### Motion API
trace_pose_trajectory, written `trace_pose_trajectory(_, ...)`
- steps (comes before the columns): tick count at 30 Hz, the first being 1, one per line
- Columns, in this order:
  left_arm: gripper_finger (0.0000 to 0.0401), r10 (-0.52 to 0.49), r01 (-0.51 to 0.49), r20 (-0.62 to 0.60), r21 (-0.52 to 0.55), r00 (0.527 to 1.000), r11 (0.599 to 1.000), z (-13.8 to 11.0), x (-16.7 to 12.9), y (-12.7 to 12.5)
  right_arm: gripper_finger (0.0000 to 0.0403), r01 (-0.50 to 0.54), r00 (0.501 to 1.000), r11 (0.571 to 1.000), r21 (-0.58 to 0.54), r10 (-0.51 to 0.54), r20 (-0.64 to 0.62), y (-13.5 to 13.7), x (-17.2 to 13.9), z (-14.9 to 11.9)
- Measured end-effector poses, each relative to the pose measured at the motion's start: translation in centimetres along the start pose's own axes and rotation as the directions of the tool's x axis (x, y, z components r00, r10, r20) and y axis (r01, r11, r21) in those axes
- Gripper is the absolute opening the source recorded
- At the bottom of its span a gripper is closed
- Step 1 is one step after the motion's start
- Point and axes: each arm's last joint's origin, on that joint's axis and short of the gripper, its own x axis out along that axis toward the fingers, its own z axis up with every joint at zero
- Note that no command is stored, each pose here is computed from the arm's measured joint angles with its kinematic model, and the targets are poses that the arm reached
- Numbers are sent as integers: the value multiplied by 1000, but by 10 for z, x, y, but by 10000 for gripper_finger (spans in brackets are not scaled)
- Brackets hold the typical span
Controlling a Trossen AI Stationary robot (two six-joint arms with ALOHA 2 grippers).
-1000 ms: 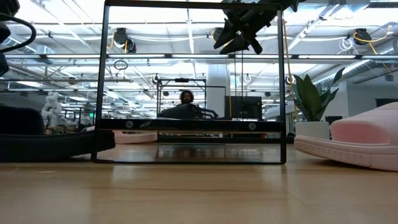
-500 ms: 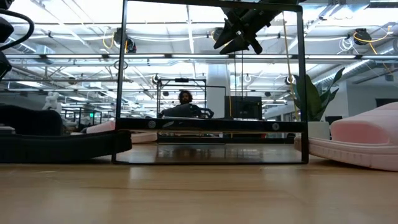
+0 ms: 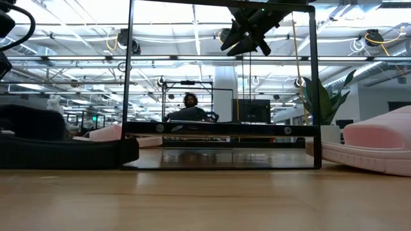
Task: Pick and place slides into the shelf
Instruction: Put the black slipper on the shelf
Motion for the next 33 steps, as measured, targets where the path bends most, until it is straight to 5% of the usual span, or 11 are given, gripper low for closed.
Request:
trace_pose_trajectory(16, 0, -14, 14, -6, 21, 1000, 1000, 25, -27, -4, 134, 0, 1000, 1000, -9, 0, 0, 0, 0, 0)
trace_pose_trajectory(33, 0, -114, 82, 180, 180, 977, 980, 66, -96, -61, 134, 30, 1000, 999, -29, -29, 10, -2, 0, 1)
